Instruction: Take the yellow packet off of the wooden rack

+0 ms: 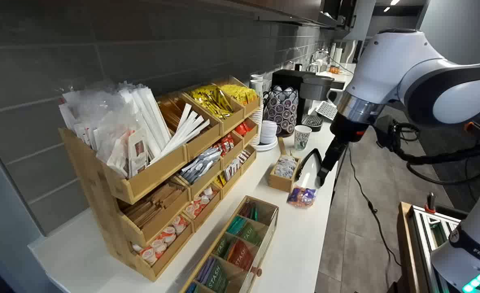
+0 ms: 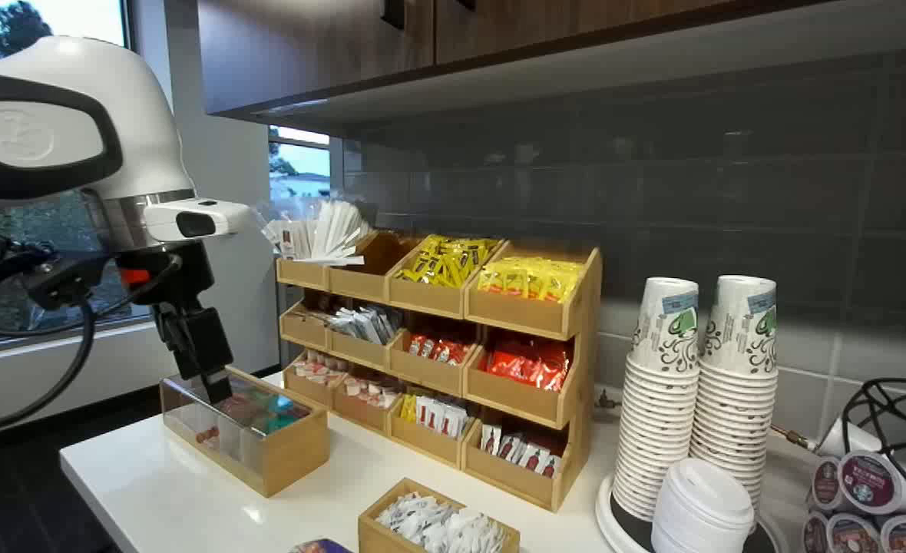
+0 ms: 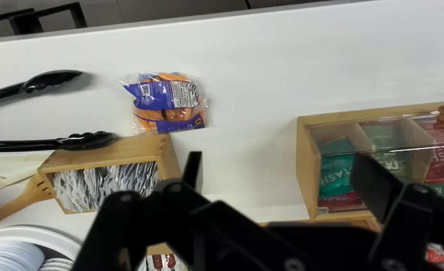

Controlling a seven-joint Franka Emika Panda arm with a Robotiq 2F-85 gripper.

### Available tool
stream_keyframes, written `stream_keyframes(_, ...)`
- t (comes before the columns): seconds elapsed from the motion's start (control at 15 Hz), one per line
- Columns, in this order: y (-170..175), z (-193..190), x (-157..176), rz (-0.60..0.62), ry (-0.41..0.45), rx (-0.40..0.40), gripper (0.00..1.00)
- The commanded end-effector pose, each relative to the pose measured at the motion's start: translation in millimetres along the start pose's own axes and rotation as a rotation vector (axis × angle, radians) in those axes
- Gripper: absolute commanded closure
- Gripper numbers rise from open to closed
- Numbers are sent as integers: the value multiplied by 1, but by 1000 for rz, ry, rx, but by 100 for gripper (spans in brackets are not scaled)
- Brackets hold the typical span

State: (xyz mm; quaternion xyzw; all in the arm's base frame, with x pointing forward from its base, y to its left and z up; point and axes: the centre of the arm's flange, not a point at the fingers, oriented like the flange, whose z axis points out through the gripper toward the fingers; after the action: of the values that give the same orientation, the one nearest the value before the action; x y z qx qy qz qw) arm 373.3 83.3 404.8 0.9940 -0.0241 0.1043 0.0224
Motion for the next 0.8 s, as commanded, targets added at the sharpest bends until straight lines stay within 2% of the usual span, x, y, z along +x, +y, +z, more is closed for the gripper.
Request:
stream_keyframes(0.0, 0, 0, 0, 0, 0, 0, 0)
stream_keyframes(0.67, 0, 0, 0, 0, 0, 0, 0)
stream_keyframes(0.73, 1, 1, 7, 21, 24, -4, 0)
